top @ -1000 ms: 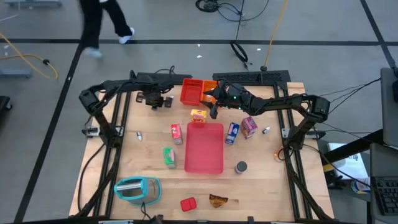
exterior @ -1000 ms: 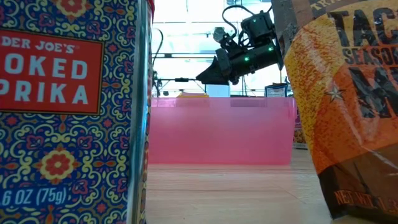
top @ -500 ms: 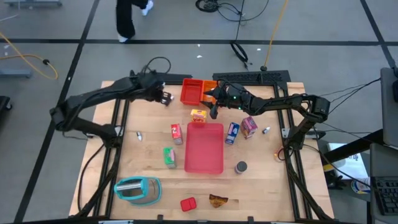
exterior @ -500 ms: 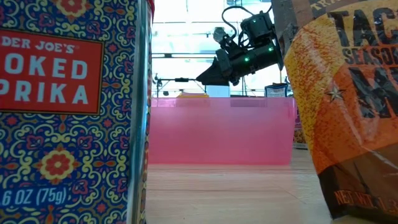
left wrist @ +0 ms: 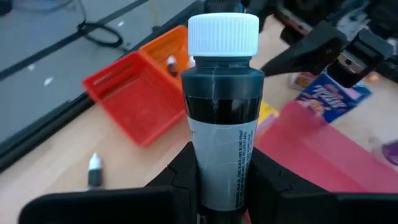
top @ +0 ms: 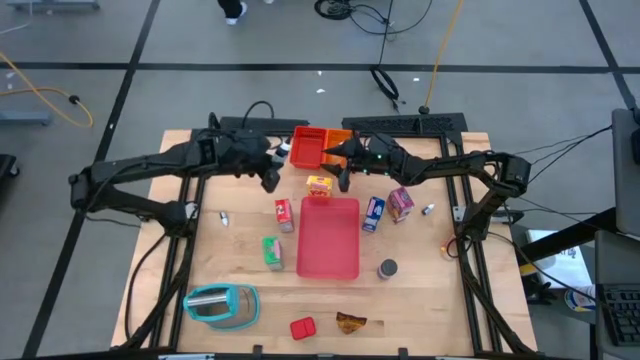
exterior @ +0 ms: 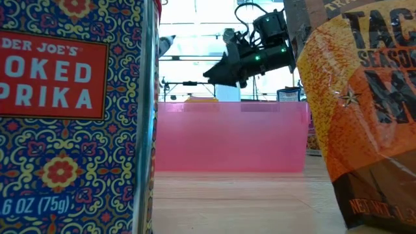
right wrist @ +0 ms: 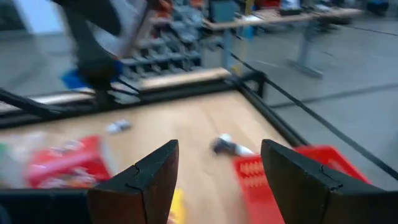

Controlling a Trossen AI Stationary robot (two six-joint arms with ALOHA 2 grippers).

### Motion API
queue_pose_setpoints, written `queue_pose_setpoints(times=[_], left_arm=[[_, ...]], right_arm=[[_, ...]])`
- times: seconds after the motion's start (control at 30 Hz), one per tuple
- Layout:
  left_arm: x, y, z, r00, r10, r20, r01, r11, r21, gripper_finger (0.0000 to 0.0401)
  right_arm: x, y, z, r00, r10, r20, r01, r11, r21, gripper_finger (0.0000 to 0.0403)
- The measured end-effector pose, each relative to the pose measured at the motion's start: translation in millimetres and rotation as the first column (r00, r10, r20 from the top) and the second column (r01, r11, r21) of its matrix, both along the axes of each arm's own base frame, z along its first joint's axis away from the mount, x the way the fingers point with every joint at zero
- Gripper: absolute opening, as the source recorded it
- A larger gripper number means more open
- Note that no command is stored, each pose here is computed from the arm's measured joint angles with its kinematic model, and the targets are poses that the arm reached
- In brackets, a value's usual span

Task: Pick & Place Kitchen Items
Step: Put the large black food coloring bottle into the orange basket

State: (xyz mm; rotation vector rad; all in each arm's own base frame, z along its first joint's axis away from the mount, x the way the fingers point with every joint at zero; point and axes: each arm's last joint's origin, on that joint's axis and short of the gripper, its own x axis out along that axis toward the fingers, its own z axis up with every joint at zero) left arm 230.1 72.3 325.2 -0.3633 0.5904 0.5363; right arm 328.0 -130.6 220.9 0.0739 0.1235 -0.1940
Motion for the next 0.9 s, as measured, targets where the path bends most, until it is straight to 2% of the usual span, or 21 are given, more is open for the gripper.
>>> queue_pose_setpoints(times=[0.17,0.37,0.67,0.9], left_arm=[[7.5,-11.3,4.8,0.995,-0.089,0.039,0.086,0.994,0.062,0.0078],[14.2,-24.3,10.9,0.981,-0.171,0.089,0.16,0.98,0.12,0.0078],[33.1,-39.4,10.4,0.958,-0.256,0.131,0.231,0.957,0.177,0.0076],[53.5,-46.0,-6.9,0.954,-0.284,0.093,0.265,0.948,0.175,0.0076]], right_arm=[[1.2,3.4,9.5,0.988,0.115,0.107,-0.12,0.992,0.041,0.0222],[1.0,8.0,22.1,0.941,0.245,0.234,-0.268,0.961,0.069,0.0222],[5.5,27.5,33.6,0.889,0.313,0.334,-0.339,0.94,0.021,0.0222],[4.9,32.5,40.9,0.857,0.329,0.397,-0.359,0.933,0.002,0.0222]])
